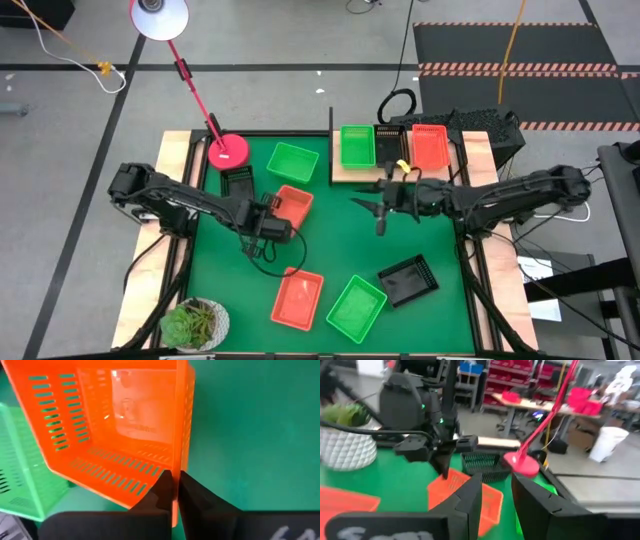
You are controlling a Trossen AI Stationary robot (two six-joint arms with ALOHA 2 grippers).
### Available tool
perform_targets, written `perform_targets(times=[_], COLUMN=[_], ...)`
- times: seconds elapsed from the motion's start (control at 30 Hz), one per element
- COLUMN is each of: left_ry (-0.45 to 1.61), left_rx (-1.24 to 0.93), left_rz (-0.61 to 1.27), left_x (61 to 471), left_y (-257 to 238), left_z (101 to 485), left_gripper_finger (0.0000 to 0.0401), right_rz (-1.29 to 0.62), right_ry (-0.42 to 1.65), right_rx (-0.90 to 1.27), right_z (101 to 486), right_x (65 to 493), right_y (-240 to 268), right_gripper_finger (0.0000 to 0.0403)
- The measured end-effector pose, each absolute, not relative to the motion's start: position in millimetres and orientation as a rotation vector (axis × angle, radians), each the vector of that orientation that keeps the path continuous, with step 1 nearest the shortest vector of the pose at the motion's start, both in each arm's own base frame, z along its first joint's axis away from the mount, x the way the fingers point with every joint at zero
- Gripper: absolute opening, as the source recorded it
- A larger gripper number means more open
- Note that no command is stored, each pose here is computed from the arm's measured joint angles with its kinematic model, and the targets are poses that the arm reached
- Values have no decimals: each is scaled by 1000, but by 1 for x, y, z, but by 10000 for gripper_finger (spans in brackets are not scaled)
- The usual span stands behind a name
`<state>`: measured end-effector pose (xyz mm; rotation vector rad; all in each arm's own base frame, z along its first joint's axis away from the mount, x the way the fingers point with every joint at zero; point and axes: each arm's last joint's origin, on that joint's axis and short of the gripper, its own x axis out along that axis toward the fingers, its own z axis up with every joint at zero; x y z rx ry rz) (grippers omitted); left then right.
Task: Stack baskets on shelf by color
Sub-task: Stack the top orange bin on top of the other orange bin on the shelf
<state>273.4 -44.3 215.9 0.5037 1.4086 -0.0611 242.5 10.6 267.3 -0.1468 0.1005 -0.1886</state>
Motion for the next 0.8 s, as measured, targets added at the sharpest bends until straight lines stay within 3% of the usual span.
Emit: perform_targets(times=[0.2, 0.4, 0.57, 0.8], left_ry=[1332, 1234, 1185, 1142], left_rx=[432, 426, 435, 407], left_rz=[-4, 32, 64, 122], left_x=[286, 295, 299, 302], left_y=[-48, -50, -49, -49], left_z=[257, 286, 298, 297], left_gripper_finger=[13, 10, 8, 12], right_rz=[-230, -200, -198, -205], right_ry=[86, 202, 337, 377], right_rx=[-120, -112, -127, -158], right_z=[281, 285, 282, 274], right_x=[277, 315, 340, 353], right_y=[34, 55, 64, 62], right_gripper_finger=[102, 102, 102, 103])
